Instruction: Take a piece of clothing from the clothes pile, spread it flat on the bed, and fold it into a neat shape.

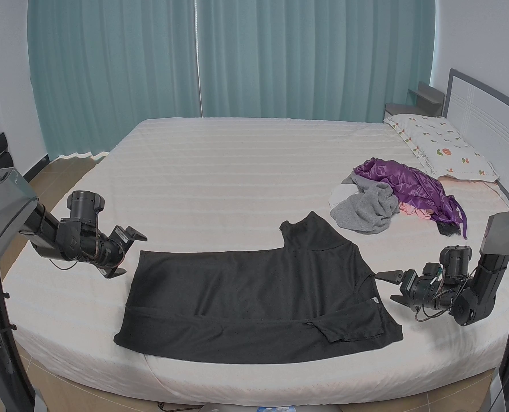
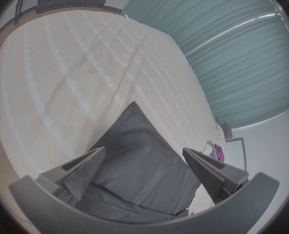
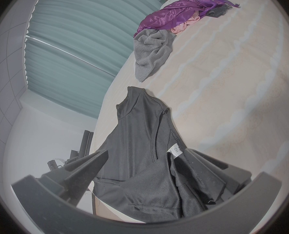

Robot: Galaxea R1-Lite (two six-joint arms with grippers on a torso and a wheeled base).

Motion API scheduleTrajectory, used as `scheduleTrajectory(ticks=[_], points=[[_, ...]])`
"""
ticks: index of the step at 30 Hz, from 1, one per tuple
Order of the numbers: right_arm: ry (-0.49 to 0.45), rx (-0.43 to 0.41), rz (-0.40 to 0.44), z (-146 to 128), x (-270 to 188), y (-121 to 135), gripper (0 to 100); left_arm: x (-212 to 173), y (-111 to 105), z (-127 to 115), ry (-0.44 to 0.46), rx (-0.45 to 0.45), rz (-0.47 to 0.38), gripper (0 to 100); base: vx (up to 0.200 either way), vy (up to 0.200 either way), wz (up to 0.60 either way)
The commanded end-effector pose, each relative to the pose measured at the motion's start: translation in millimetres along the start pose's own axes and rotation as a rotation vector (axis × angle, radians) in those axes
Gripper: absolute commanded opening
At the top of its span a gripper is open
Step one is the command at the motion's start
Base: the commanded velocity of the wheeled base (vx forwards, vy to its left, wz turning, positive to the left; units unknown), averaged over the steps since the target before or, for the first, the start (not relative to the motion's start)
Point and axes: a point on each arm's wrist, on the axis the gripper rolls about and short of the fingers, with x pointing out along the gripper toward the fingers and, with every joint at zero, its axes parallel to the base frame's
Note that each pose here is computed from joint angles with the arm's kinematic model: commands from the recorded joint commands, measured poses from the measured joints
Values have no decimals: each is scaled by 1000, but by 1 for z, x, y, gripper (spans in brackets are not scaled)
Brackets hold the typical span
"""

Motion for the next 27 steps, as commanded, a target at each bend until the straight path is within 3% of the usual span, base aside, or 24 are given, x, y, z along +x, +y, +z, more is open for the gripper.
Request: scheduleTrajectory(ticks=[1,10,22,27], points=[[0,-6,4,-1,2,-1,100,21,-2,8,-5,4,-5,100,0,0,0],[-6,-9,5,-3,3,-3,100,24,8,7,10,9,13,100,67,0,0],[-3,-9,2,-4,2,-3,100,55,13,8,50,302,-1,100,0,0,0],[-3,-9,2,-4,2,-3,100,77,6,15,73,376,-83,100,0,0,0]])
